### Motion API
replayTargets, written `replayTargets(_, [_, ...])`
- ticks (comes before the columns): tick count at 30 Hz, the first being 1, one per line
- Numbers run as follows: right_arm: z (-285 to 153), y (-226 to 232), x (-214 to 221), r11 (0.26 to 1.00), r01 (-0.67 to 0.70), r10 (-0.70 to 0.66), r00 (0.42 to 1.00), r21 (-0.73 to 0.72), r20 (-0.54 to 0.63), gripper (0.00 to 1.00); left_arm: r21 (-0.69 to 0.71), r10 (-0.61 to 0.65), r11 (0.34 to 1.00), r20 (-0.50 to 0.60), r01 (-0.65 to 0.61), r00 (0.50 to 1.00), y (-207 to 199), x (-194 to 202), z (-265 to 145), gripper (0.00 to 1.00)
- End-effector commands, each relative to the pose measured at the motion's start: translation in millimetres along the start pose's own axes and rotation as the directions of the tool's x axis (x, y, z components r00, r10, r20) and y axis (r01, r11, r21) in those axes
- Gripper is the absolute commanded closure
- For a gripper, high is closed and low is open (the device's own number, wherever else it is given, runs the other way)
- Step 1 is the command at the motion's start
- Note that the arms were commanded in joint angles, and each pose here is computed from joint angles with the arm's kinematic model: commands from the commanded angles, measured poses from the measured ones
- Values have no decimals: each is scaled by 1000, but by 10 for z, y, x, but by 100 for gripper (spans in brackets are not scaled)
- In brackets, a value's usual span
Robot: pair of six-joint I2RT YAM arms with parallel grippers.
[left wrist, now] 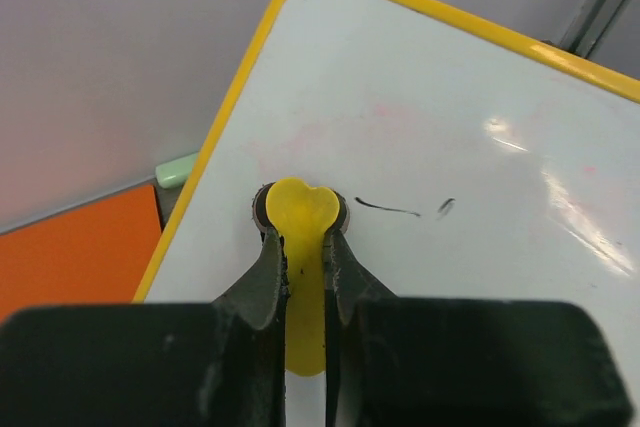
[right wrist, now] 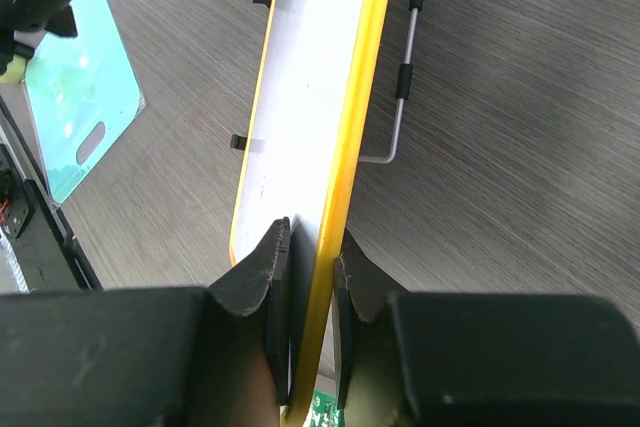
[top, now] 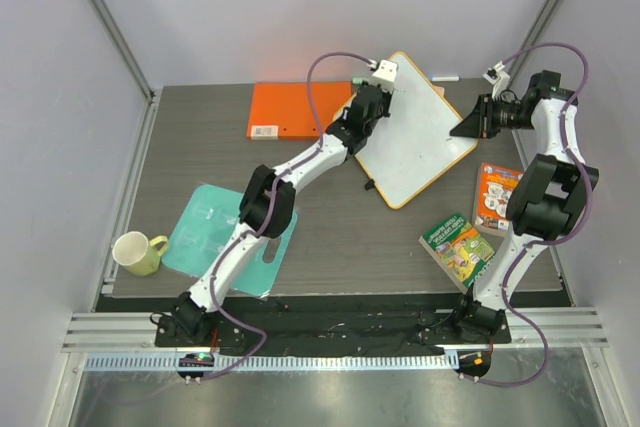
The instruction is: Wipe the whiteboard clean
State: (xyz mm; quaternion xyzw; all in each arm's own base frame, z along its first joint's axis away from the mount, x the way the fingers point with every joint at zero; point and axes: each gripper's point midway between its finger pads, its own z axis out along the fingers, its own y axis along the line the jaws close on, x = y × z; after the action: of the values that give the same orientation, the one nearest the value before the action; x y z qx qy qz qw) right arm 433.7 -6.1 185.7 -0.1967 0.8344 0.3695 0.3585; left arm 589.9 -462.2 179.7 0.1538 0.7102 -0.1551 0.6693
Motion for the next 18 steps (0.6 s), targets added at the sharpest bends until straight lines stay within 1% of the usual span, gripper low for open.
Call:
replayTargets(1, [52, 93, -42, 983, 184, -184, 982, 11, -31, 99, 177, 36, 983, 39, -43, 999, -799, -197, -222, 100])
replayTargets(7, [59, 93, -31, 984, 181, -180, 983, 7, -30, 99, 228, 65, 971, 39, -72, 997, -1021, -125, -333, 100])
replayTargets(8, [62, 91, -25, 984, 178, -178, 984, 6, -32, 99, 235, 90, 967, 46, -98, 995, -1036, -141, -350, 100])
replayTargets(11, [62, 92, -34, 984, 180, -180, 983, 6, -29, 99, 261, 88, 961, 31, -93, 996, -1142, -56, -418, 100])
replayTargets(13, [62, 88, -47, 984, 180, -180, 983, 6, -27, 99, 291, 72, 953, 50, -83, 996, -1281, -161, -516, 100])
replayTargets(14, [62, 90, -52, 984, 179, -178, 984, 5, -26, 99, 307, 82, 948, 32, -88, 996, -1320, -39, -566, 100])
replayTargets(16, [64, 84, -71, 984, 179, -179, 984, 4, -22, 99, 332, 68, 940, 59, -84, 996, -1478, -149, -694, 100])
replayTargets(17, [63, 85, -75, 984, 178, -177, 984, 5, -22, 99, 345, 78, 934, 41, -87, 996, -1536, -39, -755, 100])
replayTargets(18, [62, 90, -83, 984, 177, -177, 984, 3, -19, 99, 364, 78, 927, 42, -88, 996, -1649, -35, -833, 100])
